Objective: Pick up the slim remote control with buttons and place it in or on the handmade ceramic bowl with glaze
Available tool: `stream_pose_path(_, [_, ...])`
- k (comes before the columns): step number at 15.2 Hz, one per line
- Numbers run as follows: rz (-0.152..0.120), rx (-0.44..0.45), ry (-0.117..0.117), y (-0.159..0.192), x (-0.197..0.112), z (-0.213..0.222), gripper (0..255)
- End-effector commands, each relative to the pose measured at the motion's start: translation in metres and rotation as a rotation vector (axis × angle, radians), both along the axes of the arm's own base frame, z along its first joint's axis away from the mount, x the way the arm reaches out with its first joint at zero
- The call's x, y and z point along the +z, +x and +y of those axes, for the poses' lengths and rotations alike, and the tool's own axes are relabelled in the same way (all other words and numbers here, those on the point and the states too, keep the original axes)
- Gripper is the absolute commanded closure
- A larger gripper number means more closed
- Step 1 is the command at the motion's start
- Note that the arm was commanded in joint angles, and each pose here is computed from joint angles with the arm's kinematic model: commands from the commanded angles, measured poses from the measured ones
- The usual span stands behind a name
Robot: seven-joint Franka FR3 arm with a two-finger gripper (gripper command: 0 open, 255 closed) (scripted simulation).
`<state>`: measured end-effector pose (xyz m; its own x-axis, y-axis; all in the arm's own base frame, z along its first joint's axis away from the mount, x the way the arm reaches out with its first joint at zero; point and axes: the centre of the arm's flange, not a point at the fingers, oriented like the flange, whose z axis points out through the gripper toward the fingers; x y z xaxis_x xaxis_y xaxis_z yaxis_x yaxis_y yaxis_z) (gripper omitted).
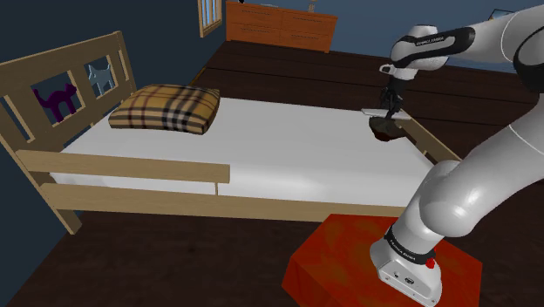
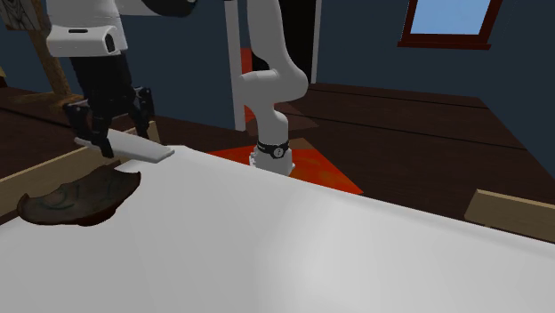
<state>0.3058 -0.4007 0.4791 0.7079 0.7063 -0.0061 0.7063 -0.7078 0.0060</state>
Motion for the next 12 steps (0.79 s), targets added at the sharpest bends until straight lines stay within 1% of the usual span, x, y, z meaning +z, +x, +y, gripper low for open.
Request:
stream_pose_path(1, [0.000, 0.003, -0.003, -0.002, 0.001, -0.026, 255])
stream_pose_path(6, [0.000, 0.003, -0.003, -0.009, 0.002, -0.096, 255])
stream_pose_path(12, [0.000, 0.003, -0.003, -0.009, -0.030, -0.096, 255])
